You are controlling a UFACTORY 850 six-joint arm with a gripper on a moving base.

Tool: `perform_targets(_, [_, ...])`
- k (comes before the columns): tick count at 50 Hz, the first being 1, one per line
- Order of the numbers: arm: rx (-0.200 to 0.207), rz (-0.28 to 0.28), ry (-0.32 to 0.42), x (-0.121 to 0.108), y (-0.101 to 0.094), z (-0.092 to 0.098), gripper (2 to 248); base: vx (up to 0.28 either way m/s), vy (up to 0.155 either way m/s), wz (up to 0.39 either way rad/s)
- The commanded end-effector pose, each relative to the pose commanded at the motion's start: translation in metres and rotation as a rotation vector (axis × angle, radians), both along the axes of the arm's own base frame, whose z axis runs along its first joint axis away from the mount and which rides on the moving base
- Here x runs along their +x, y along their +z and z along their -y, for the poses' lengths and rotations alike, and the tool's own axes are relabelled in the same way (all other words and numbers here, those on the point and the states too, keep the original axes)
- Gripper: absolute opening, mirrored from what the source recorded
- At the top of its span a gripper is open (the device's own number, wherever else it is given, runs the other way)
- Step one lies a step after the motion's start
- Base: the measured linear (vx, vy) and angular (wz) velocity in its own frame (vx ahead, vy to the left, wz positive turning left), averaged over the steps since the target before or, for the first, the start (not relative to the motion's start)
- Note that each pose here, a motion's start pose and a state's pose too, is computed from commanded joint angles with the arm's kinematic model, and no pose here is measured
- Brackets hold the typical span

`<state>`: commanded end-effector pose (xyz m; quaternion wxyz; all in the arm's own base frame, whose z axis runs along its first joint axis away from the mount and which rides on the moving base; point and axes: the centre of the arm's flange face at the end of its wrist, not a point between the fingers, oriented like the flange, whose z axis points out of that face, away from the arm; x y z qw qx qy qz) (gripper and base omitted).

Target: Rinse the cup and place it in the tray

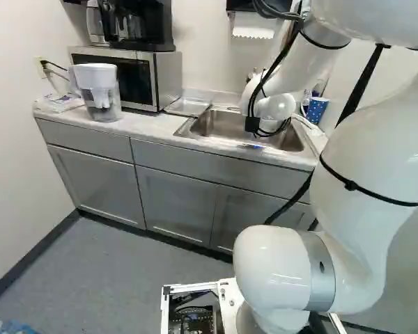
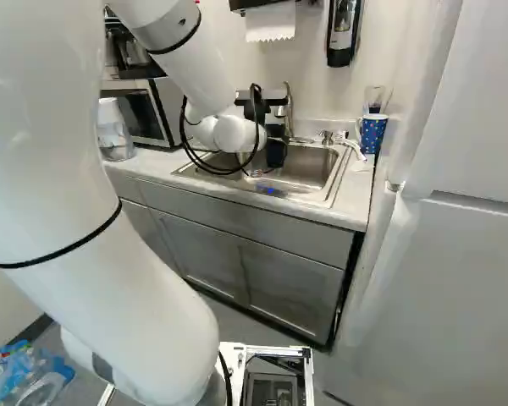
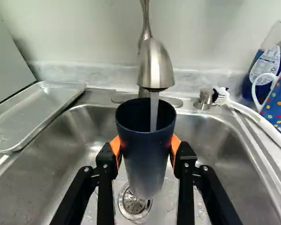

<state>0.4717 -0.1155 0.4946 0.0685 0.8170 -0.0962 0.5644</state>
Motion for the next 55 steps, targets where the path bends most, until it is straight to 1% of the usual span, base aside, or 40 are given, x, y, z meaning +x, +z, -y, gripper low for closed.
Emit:
perform_targets(34, [-0.002, 0.01, -0.002, 0.008, -0.03, 0.003, 122, 0.0, 0.0, 0.0])
perform_targets(48, [-0.011, 0.046, -0.001, 0.009, -0.027, 0.003, 122, 0.0, 0.0, 0.0])
perform_targets(55, [-0.011, 0.047, -0.001, 0.009, -0.026, 0.003, 122, 0.0, 0.0, 0.0])
